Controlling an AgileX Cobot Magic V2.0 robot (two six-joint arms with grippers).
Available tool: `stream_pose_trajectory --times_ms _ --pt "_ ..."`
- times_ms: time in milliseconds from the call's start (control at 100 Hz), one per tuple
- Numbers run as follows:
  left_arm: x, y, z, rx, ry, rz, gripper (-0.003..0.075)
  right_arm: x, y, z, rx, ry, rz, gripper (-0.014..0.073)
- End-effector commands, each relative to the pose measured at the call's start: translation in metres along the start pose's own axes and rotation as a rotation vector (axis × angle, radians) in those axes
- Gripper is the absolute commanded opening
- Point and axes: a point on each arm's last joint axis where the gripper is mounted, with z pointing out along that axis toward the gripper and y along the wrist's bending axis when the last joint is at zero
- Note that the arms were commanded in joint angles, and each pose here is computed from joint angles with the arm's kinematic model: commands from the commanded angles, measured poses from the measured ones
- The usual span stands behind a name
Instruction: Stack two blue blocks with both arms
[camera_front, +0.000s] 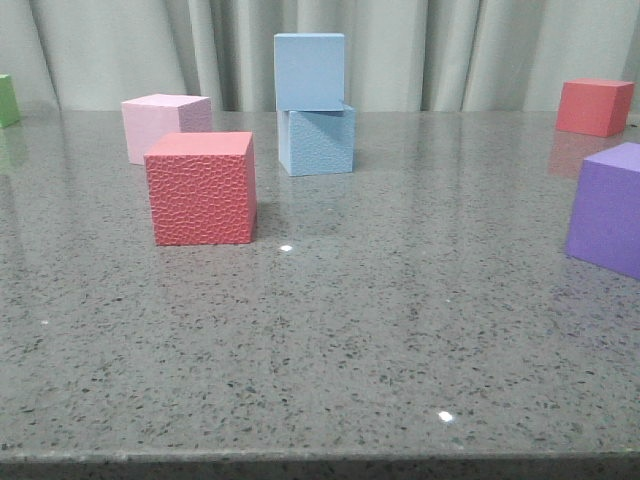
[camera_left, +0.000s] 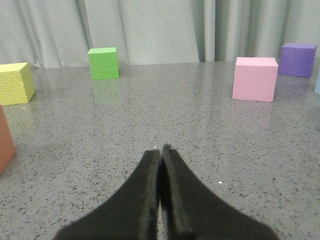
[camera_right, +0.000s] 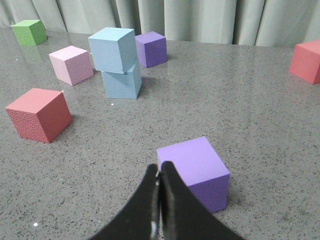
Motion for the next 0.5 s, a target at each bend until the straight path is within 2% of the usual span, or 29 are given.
stream_pose_trajectory --times_ms 0,200,370,490 --pt "-0.009 0.0 -0.003 0.001 -0.119 -0.011 -0.0019 -0.011 0.002 0.0 -0.012 -0.099 -0.022 -0.0113" --pt "-0.009 0.0 -0.003 0.001 -0.119 -0.011 -0.0019 0.007 -0.005 0.012 0.065 -0.14 -0.007 -0.0113" --pt "-0.009 0.0 -0.003 0.001 -0.119 -0.011 -0.0018 0.017 -0.013 0.019 0.13 -0.308 0.053 -0.0113" --pt "-0.009 0.0 -0.003 0.001 -0.119 -0.011 -0.0019 0.026 -0.016 0.014 0.174 -0.41 0.001 -0.0113"
